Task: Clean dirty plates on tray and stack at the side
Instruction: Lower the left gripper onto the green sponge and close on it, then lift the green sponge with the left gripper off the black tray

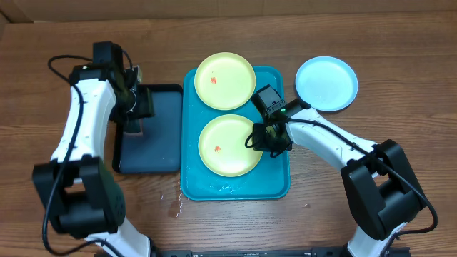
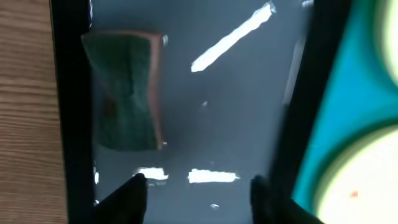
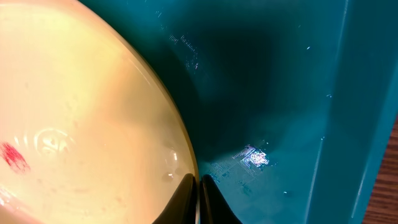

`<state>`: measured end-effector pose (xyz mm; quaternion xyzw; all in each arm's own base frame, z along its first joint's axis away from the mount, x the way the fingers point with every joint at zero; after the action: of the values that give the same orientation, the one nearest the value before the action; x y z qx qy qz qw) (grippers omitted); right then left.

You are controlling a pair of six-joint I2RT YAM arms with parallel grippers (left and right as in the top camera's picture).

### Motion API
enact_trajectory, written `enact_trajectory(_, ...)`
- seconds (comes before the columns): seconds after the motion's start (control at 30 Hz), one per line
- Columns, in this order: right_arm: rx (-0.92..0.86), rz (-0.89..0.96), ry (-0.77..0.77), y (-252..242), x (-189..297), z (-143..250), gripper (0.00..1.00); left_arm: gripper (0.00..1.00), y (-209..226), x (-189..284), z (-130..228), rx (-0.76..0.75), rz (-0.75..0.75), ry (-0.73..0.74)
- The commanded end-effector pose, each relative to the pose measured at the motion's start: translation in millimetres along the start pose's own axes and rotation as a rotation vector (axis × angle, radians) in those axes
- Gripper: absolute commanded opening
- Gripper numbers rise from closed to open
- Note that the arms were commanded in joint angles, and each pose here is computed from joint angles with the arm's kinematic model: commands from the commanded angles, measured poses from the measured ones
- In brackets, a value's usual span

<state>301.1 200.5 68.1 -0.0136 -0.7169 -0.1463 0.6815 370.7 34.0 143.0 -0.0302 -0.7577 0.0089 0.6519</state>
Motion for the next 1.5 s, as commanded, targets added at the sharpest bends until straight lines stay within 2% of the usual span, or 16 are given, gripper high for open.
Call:
enact_trajectory(0.0,0.005,-0.015,-0.039,6,9,-8,0.05,0.52,11,-12,-2,-0.004,-0.063,0.034)
enact_trajectory(0.23,0.005,-0.012,-0.036,6,9,-7,0.05,0.52,28,-26,-9,0.073,-0.164,0.030)
enact_trajectory(0.37,0.005,-0.012,-0.036,6,9,-7,0.05,0.42,34,-31,-11,0.108,-0.166,0.025)
enact_trajectory(0.6,0.004,-0.012,-0.037,6,9,-7,0.05,0.43,45,-51,-7,0.132,-0.163,0.066)
enact_trajectory(1.47,0.004,-0.012,-0.036,6,9,-7,0.06,0.39,45,-80,-5,0.056,-0.143,0.048)
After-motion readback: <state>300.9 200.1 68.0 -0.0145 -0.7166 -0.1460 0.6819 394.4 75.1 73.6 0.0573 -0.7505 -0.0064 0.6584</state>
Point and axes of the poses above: each gripper's point midway between its finger pads, its own x axis back along the fingers, its own y axis along the line the jaws close on, z = x × y, the point moved 5 cm from there along x, back along the fingers, and after that the axes turned 11 degrees about -x, right-handed, at the moved point
